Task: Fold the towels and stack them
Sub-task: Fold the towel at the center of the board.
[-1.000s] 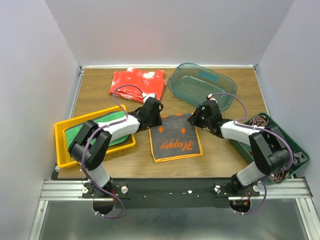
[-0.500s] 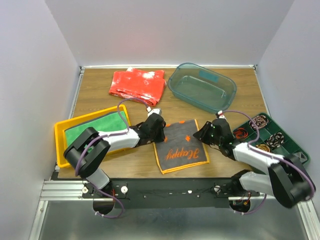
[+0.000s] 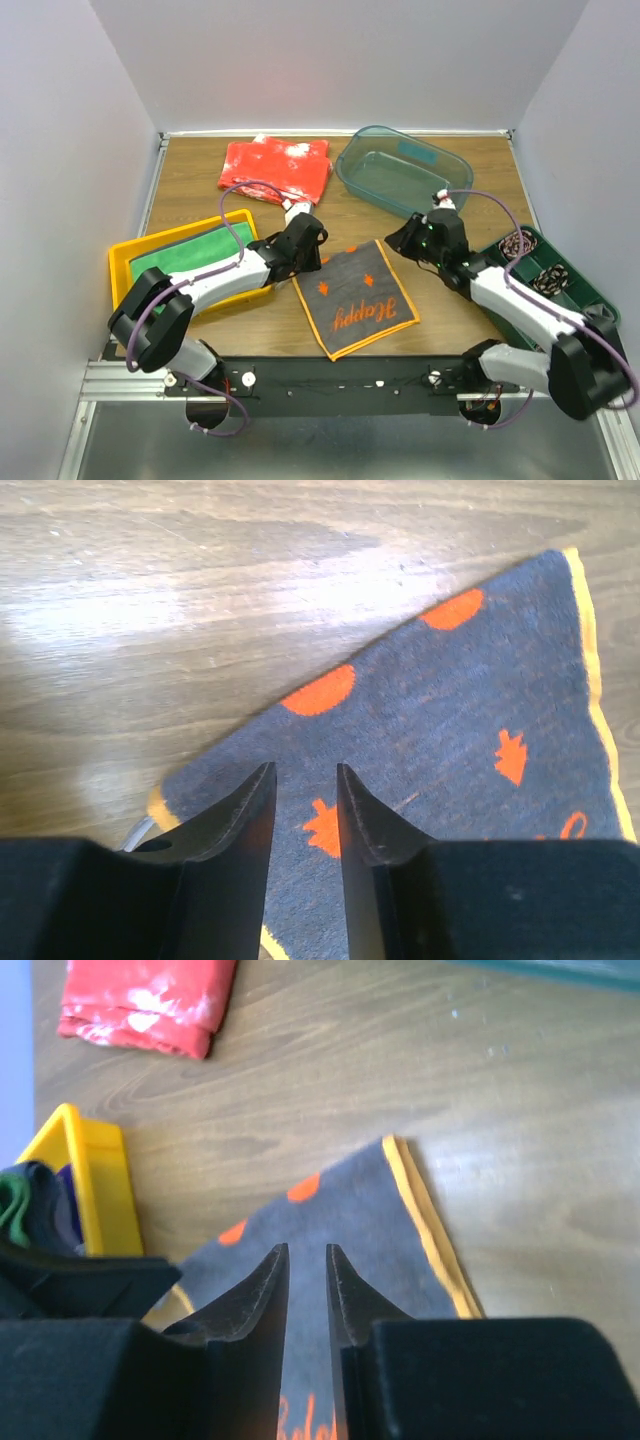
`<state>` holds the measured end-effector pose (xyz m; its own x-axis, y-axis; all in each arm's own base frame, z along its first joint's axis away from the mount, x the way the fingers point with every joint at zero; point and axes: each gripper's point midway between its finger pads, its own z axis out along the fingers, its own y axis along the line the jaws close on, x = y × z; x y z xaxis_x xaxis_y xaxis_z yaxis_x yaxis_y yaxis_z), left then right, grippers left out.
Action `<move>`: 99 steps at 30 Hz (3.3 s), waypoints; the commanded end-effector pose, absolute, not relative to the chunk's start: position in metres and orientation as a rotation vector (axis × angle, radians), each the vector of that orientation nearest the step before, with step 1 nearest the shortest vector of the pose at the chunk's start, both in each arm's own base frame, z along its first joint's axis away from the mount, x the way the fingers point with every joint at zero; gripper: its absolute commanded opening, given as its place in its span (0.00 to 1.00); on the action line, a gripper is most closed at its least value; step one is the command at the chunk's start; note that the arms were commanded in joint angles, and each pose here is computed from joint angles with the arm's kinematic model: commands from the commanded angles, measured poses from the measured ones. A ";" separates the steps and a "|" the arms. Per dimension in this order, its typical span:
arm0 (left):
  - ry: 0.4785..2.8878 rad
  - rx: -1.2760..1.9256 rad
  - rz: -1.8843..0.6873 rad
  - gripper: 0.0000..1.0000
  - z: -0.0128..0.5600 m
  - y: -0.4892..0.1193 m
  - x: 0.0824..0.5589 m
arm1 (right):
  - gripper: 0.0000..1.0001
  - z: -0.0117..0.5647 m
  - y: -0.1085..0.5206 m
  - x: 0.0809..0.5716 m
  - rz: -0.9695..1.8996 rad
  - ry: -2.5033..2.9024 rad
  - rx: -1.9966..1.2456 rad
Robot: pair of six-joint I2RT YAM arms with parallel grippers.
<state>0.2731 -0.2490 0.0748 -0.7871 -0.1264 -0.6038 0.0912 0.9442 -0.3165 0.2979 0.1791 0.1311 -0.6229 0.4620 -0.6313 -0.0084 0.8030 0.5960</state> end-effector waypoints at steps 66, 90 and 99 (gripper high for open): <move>2.431 -0.027 -0.212 0.14 0.034 -0.218 0.333 | 0.03 0.015 0.158 0.339 0.225 2.437 0.246; 2.262 0.098 -0.454 0.03 0.111 -0.220 0.302 | 0.01 0.109 0.164 0.319 0.491 2.199 0.214; 2.316 0.180 -0.623 0.38 0.078 -0.231 0.224 | 0.38 0.081 0.162 0.239 0.737 2.253 0.292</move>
